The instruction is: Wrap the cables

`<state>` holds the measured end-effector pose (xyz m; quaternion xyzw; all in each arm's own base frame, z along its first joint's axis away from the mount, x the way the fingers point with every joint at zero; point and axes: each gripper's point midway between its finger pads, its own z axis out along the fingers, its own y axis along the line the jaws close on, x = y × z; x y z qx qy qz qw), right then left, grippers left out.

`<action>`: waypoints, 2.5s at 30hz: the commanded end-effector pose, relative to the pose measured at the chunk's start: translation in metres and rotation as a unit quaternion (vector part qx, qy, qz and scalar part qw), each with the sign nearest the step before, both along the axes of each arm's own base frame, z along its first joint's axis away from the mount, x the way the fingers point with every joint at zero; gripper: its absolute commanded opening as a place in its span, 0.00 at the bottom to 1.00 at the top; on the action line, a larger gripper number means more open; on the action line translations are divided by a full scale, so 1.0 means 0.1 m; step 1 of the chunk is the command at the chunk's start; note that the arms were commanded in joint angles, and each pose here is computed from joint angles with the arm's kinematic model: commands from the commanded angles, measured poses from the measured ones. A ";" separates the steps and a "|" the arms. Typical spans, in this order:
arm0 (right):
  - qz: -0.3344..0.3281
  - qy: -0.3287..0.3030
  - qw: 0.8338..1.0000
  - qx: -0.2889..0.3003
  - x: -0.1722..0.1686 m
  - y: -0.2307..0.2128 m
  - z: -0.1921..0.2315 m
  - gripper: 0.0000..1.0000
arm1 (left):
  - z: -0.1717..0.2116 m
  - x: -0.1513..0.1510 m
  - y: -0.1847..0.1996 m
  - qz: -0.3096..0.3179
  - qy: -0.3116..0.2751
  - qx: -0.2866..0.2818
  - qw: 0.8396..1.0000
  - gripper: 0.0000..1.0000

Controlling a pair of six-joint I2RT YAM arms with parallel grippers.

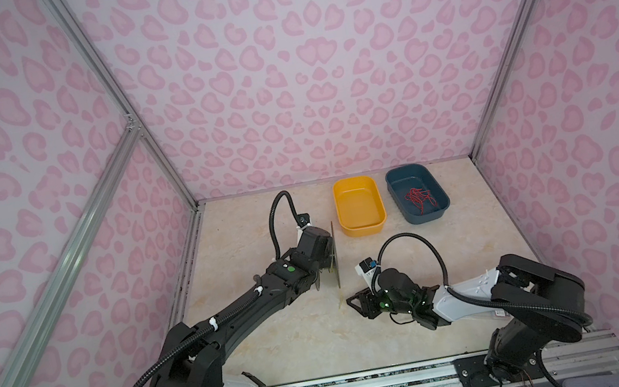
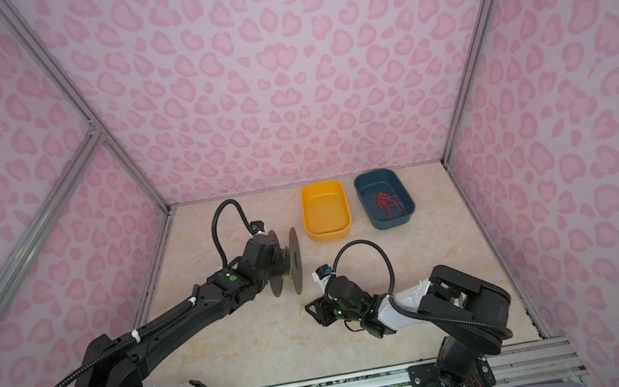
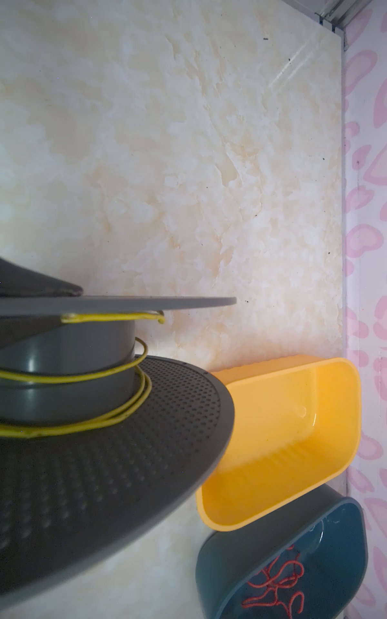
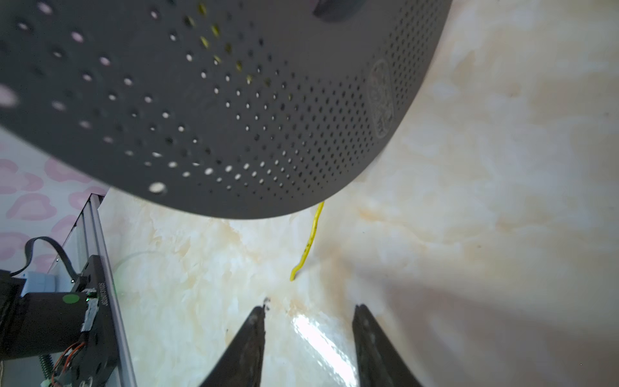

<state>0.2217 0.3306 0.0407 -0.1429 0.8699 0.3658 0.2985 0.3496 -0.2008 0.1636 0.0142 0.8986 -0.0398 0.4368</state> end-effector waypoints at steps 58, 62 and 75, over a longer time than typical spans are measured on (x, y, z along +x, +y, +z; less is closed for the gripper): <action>0.054 -0.114 0.976 -0.179 -0.67 -0.36 0.60 0.00 | 0.26 0.96 0.33 0.113 -0.069 0.049 0.990 0.04; 0.038 -0.163 0.957 -0.237 -0.50 -0.49 0.76 0.00 | 0.18 0.93 0.18 0.072 -0.053 0.046 0.995 0.04; 0.032 -0.289 0.908 -0.301 0.05 -0.23 1.56 0.00 | -0.02 0.48 0.05 -0.022 -0.012 0.095 0.995 0.04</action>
